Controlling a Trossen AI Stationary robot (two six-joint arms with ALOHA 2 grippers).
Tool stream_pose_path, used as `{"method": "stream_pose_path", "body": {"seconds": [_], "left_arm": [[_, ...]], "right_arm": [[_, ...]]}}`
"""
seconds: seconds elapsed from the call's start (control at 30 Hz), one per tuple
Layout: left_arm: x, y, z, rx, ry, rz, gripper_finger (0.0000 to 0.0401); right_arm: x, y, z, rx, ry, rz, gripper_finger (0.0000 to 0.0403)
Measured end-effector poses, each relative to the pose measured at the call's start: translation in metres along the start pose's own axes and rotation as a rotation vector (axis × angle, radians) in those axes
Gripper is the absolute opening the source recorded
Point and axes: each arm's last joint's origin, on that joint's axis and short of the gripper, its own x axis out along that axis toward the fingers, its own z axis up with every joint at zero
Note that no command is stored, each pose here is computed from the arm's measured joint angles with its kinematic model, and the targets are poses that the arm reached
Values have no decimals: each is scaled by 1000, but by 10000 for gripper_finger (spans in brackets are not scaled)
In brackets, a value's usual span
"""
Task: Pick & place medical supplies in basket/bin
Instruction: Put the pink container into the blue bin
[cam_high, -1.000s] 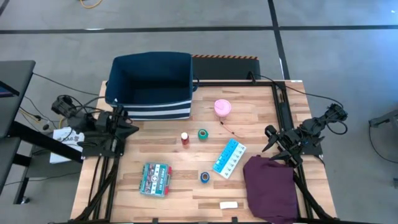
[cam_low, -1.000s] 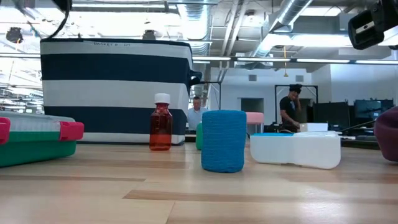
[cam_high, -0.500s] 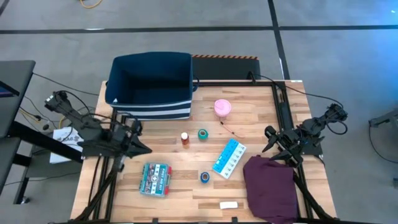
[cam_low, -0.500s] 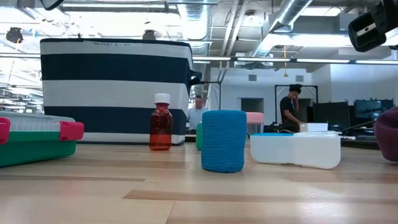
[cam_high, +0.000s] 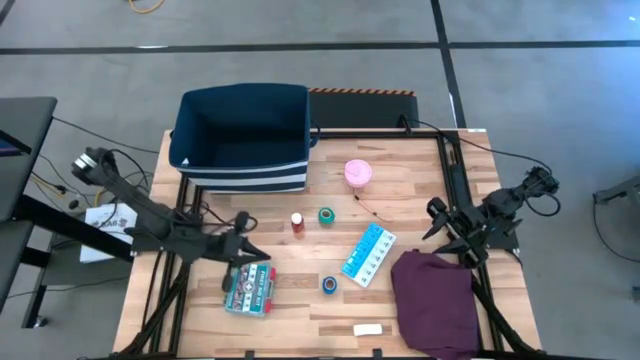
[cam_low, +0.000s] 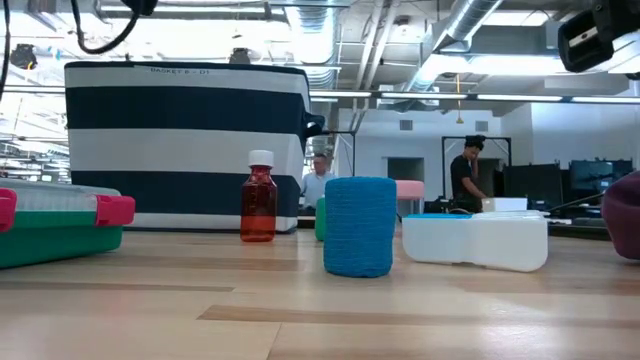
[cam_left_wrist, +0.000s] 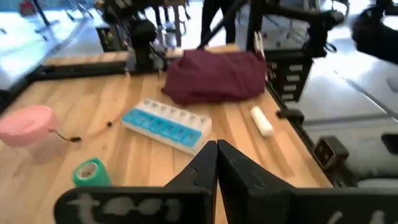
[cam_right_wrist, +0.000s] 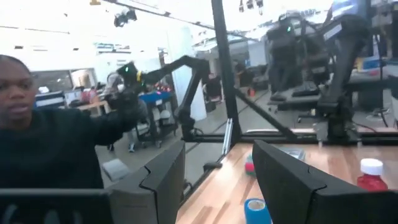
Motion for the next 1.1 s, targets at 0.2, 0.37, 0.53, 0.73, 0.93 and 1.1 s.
{"method": "stream_pose_path", "body": {"seconds": [0.2,0.37,0.53,0.73,0.93,1.1], "left_arm": [[11,-4,-9,34,55,28,0],[12,-2,-9,30,46,81,0],[10,-1,-7,25,25,115,0],[10,-1,-6,27,21,117,0],[10,-1,-2,-4,-25,129,0],[9,-5,-3,-79,-16,79,0]], "right_arm": [[0,0,2,-26,-29,-23,182],[-1,-5,13,-35,-152,-176,182],[-2,-6,14,-59,-159,-215,182],[-5,-14,19,-62,-219,-476,182],[-11,-24,18,-25,-243,-819,182],[-12,-26,19,-35,-246,-872,182]]}}
